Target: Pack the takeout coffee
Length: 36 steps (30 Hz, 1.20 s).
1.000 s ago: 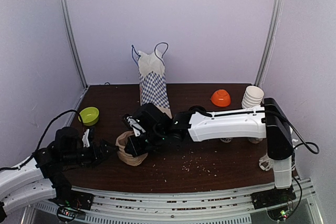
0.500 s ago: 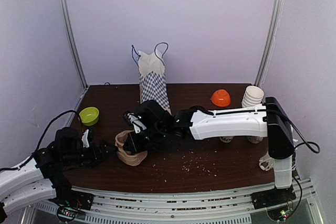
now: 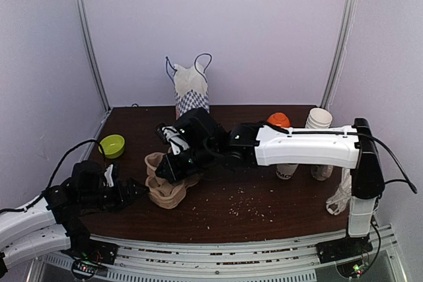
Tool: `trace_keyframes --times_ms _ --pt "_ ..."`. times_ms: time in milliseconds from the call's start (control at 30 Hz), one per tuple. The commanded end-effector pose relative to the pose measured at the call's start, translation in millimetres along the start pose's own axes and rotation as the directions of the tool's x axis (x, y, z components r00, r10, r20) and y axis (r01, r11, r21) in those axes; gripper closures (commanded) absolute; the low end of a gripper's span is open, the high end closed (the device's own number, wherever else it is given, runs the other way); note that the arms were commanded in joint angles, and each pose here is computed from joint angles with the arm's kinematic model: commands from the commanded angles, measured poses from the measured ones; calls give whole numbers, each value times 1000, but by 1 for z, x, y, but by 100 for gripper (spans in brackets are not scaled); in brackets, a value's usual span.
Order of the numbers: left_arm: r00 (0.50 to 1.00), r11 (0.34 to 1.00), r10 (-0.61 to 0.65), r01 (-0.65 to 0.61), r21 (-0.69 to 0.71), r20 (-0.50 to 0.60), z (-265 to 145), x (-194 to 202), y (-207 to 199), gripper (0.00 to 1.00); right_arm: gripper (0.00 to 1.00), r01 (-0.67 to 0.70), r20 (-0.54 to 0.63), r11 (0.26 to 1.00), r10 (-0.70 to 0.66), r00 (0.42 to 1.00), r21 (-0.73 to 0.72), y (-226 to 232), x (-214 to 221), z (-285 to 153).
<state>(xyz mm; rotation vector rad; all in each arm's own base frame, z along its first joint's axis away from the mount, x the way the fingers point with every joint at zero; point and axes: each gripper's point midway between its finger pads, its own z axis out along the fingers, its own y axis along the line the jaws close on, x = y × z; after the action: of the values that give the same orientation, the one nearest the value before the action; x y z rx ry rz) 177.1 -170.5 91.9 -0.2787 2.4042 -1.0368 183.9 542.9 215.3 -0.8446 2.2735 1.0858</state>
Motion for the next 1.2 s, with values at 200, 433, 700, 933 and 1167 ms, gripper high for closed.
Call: trace_keyframes --times_ms 200,433,700,933,1167 --pt "999 999 24 -24 -21 22 -4 -4 1 3 100 116 95 993 -118 988 31 23 -43 -56" --pt "993 996 87 -85 -34 75 -24 -26 -22 2 100 165 139 975 -185 973 148 18 -60 -107" --pt "954 961 265 -249 -116 144 -63 -67 -62 2 100 151 131 932 -204 970 331 -25 -33 -156" --pt "929 933 353 -341 -111 111 -60 -78 -103 6 100 70 137 912 -136 981 405 -77 26 -161" --pt "836 815 549 -541 -206 -19 -18 -62 -137 8 100 46 151 918 -114 982 393 -90 49 -161"
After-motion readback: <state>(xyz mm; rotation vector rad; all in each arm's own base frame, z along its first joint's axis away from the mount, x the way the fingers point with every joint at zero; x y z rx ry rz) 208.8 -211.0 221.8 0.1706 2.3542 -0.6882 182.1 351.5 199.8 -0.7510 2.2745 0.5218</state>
